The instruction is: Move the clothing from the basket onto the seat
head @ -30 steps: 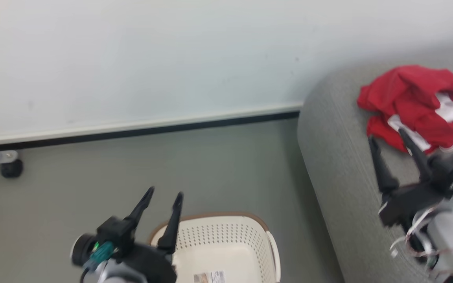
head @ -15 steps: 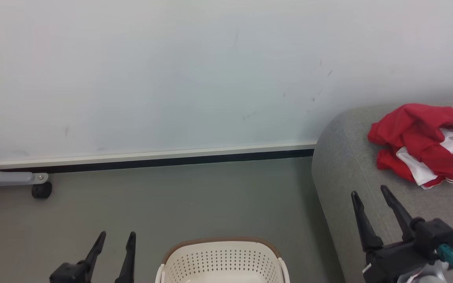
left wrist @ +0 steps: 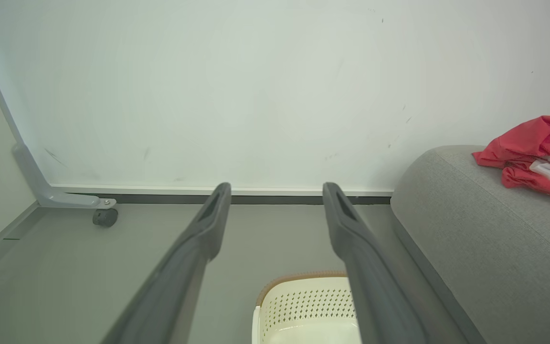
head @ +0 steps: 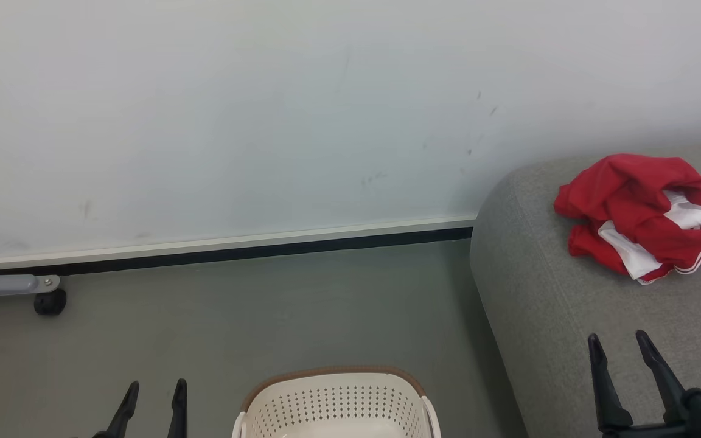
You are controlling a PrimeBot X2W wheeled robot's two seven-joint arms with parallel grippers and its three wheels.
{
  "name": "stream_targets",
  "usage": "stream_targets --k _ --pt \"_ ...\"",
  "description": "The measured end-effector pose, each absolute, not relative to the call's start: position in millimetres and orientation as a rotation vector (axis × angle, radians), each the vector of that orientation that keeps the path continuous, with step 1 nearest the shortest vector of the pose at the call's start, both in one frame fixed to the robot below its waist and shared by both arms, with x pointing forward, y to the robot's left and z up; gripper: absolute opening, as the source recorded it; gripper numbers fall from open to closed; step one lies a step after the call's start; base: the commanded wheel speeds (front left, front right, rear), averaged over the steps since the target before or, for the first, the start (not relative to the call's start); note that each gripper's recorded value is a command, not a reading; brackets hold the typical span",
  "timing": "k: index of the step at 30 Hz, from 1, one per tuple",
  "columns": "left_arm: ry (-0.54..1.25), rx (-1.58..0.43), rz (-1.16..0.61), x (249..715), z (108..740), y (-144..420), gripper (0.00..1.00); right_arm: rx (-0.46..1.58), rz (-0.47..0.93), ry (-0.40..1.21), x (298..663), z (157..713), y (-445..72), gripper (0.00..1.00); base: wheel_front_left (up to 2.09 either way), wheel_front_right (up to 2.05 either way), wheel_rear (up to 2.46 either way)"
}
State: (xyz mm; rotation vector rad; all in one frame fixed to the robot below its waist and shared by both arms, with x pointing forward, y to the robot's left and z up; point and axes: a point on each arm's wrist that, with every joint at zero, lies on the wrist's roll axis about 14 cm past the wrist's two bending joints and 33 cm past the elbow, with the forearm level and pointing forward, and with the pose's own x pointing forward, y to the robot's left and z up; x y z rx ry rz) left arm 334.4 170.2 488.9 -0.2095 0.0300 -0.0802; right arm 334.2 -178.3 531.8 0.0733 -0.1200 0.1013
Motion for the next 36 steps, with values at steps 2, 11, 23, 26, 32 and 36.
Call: stream_targets --k 2,11,23,26,32,36 --pt "0.03 -0.216 -0.075 333.4 488.5 170.3 1.0 0.073 0.059 -0.12 331.4 530.1 -188.5 1.0 0.0 0.0 0.0" --pt "0.004 -0.199 -0.079 335.2 495.0 166.5 1.0 0.066 0.007 -0.144 327.3 533.7 -194.8 1.0 0.0 0.0 0.0" --pt "-0.009 -0.177 -0.072 337.2 497.8 168.9 1.0 0.065 -0.007 -0.166 331.1 539.6 -194.1 1.0 0.0 0.0 0.0" --pt "-0.014 -0.156 -0.066 337.3 498.4 171.6 1.0 0.064 -0.012 -0.167 332.1 540.0 -194.9 1.0 0.0 0.0 0.0" --pt "-0.016 -0.151 -0.058 336.1 498.3 173.2 1.0 0.064 -0.019 -0.172 334.1 541.3 -196.1 1.0 0.0 0.0 0.0" --pt "0.011 -0.155 -0.048 332.0 489.4 174.1 0.0 0.067 -0.015 -0.147 334.1 533.1 -192.7 0.0 0.0 0.0 0.0"
